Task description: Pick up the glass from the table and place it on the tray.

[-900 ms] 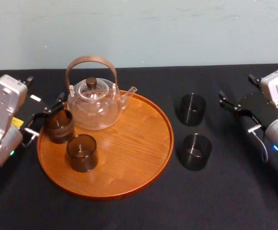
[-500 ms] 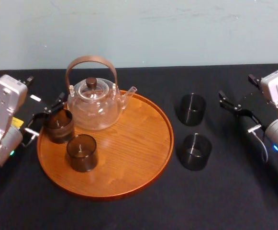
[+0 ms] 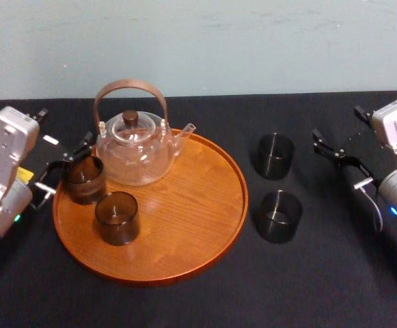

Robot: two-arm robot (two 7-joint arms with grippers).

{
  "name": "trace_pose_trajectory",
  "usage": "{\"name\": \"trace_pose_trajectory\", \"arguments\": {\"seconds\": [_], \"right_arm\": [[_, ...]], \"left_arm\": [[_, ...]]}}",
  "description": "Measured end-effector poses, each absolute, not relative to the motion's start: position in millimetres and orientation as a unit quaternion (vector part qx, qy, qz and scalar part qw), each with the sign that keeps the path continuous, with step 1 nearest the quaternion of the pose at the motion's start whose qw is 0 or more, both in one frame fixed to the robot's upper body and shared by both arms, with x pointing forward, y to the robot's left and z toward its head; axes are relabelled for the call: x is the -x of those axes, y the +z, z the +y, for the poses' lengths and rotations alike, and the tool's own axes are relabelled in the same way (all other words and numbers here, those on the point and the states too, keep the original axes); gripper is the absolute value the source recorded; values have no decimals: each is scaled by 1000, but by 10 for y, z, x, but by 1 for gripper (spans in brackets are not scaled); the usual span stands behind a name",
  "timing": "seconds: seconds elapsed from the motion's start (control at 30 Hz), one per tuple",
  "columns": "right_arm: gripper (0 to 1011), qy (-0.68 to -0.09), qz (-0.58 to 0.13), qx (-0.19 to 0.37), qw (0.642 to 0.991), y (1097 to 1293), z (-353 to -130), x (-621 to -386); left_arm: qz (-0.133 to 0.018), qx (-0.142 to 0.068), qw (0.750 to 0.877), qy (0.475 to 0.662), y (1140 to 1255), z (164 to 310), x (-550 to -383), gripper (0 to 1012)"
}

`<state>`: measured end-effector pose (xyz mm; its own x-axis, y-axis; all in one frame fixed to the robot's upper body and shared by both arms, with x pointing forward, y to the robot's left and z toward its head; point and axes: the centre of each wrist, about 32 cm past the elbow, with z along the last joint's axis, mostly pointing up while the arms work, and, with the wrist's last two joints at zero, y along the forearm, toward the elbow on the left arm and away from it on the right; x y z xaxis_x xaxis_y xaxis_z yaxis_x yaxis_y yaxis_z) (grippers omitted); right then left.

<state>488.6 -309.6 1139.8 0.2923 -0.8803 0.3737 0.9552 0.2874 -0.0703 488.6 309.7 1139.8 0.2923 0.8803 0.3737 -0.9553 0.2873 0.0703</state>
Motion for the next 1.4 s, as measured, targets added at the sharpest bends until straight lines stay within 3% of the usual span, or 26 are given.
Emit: {"name": "trace_pose_trajectory", "arguments": {"seconds": [0.97,1.4], "right_arm": [[1002,-568,-113,131,805,11453,-3126,-4864],[1002,-537,-61,117,833,11642,-3233,-4605]], "left_arm": [[-132,-141,791,580,11398,3096,-4886,1001],[-132,-141,791,580,11398,3097,-4886,1001]]}}
